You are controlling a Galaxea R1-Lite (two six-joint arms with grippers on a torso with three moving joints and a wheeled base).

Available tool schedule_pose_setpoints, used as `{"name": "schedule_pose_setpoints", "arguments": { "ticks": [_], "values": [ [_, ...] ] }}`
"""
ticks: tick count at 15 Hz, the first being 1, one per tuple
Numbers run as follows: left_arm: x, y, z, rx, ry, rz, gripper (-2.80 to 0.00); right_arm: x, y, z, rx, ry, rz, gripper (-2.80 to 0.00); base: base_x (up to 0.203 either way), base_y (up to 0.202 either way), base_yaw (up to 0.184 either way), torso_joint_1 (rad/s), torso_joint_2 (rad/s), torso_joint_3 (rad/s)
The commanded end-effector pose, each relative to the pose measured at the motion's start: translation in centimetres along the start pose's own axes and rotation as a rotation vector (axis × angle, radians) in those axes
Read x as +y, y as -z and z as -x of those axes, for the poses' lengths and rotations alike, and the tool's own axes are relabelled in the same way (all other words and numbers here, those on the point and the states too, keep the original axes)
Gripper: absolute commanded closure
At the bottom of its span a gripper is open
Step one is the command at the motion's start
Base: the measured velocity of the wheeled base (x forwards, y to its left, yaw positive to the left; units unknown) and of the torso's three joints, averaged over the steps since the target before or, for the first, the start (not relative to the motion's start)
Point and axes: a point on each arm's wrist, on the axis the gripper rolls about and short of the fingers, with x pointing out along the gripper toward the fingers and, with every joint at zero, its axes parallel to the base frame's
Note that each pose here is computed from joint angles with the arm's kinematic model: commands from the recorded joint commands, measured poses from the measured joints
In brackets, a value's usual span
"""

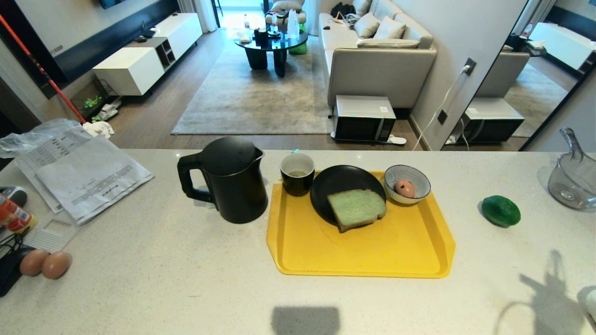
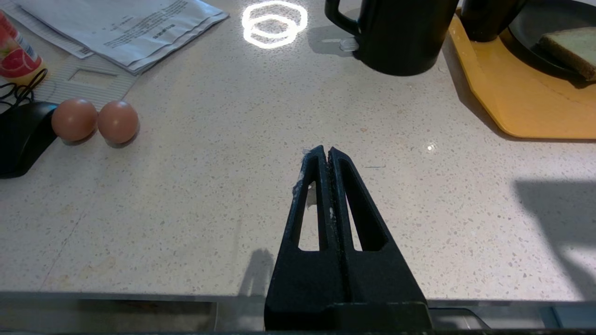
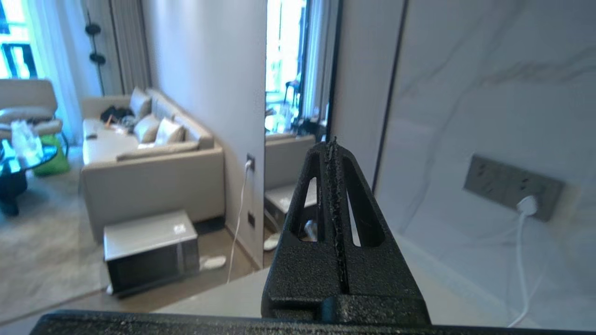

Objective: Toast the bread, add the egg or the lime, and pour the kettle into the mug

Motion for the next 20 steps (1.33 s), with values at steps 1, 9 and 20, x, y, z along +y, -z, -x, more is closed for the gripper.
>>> {"name": "schedule_pose_setpoints", "arguments": {
  "ticks": [1,9,20],
  "values": [
    [0.0,0.4,-0.1,0.011,-0.001,0.001,0.0,-2.3,-2.0,2.0,-0.091,0.006,-0.011,0.0,0.0,0.0,0.0,0.0,0.0,0.0],
    [0.0,0.4,-0.1,0.011,-0.001,0.001,0.0,-5.0,-6.1,5.7,-0.103,-0.295,-0.075,0.0,0.0,0.0,0.0,0.0,0.0,0.0],
    [0.0,0.4,-0.1,0.011,-0.001,0.001,0.0,-5.3,0.1,9.6,0.116,-0.382,-0.121,0.0,0.0,0.0,0.0,0.0,0.0,0.0]
  ]
}}
